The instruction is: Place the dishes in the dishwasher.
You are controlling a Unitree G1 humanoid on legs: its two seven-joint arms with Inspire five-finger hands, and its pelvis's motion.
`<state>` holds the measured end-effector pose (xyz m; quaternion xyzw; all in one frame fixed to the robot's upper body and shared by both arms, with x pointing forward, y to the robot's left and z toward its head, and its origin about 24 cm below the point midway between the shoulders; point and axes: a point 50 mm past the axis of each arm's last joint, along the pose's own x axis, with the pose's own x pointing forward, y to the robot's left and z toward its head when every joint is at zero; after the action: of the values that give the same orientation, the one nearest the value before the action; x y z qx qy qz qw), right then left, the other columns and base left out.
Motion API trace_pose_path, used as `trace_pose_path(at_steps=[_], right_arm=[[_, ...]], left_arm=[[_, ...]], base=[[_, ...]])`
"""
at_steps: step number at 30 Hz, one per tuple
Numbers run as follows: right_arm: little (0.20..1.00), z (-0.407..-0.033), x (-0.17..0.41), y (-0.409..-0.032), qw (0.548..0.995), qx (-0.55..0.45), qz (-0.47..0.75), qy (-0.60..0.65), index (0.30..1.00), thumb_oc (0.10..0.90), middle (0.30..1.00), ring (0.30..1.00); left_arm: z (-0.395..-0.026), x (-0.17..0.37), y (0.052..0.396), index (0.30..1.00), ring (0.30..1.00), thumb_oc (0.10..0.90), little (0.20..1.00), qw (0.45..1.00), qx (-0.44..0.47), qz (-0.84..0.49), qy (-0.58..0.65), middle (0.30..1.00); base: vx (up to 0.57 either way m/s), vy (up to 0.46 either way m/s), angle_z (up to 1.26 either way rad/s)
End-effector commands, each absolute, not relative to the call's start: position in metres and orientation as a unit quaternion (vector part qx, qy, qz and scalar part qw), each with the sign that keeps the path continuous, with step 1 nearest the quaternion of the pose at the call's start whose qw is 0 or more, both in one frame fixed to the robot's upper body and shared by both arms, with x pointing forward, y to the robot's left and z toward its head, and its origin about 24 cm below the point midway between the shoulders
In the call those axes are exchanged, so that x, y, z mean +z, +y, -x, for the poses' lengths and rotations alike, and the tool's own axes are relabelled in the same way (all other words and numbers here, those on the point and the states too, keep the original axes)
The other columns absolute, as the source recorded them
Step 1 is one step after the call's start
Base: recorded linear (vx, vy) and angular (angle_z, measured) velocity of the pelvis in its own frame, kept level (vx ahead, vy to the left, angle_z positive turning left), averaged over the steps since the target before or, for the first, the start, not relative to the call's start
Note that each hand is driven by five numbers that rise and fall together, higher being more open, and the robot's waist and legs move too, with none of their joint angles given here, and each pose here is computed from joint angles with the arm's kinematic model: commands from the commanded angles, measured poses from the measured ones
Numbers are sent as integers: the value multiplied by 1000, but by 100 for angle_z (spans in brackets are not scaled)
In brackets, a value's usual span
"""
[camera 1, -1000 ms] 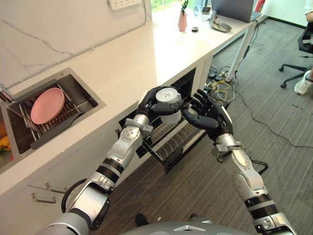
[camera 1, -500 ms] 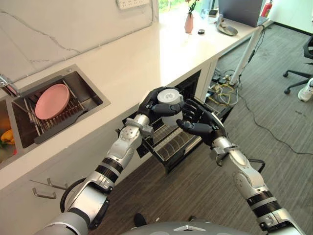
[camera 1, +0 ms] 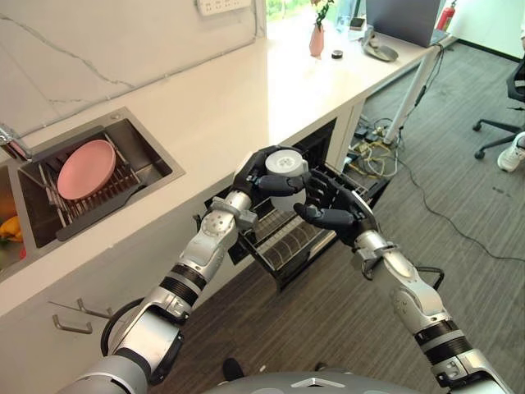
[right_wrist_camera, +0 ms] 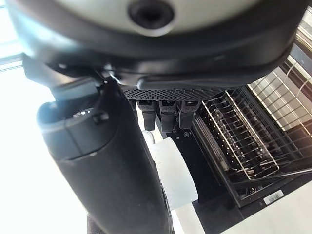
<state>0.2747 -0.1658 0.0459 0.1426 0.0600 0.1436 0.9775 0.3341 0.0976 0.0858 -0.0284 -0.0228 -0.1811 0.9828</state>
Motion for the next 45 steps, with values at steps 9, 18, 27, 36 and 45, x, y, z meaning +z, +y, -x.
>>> trace_pose_path(at_steps=[9, 18, 27, 36, 45], right_arm=[[900, -319, 108, -143, 968, 156, -187, -65, 900, 800, 900, 900], [900, -328, 115, -146, 973, 151, -162, -66, 900, 800, 900, 900], [300, -326, 109, -146, 973, 159, -160, -54, 300, 400, 300, 300], [300, -323, 114, -144, 970, 132, -190, -80, 300, 400, 300, 300], [300, -315, 121, -148, 965, 33, -221, -137, 300, 400, 300, 300]], left_arm=[[-348, 143, 67, 300, 300, 400, 300, 961, -244, 39, -121, 300], [-348, 142, 64, 300, 300, 400, 300, 960, -249, 33, -120, 300], [-346, 143, 62, 300, 300, 400, 300, 957, -262, 38, -120, 300], [-345, 140, 64, 300, 300, 400, 300, 959, -253, 55, -114, 300], [-343, 137, 70, 300, 300, 400, 300, 967, -214, 64, -119, 300]], base=[[0, 0, 0], [1, -1, 1], [0, 0, 0], [0, 0, 0], [0, 0, 0]])
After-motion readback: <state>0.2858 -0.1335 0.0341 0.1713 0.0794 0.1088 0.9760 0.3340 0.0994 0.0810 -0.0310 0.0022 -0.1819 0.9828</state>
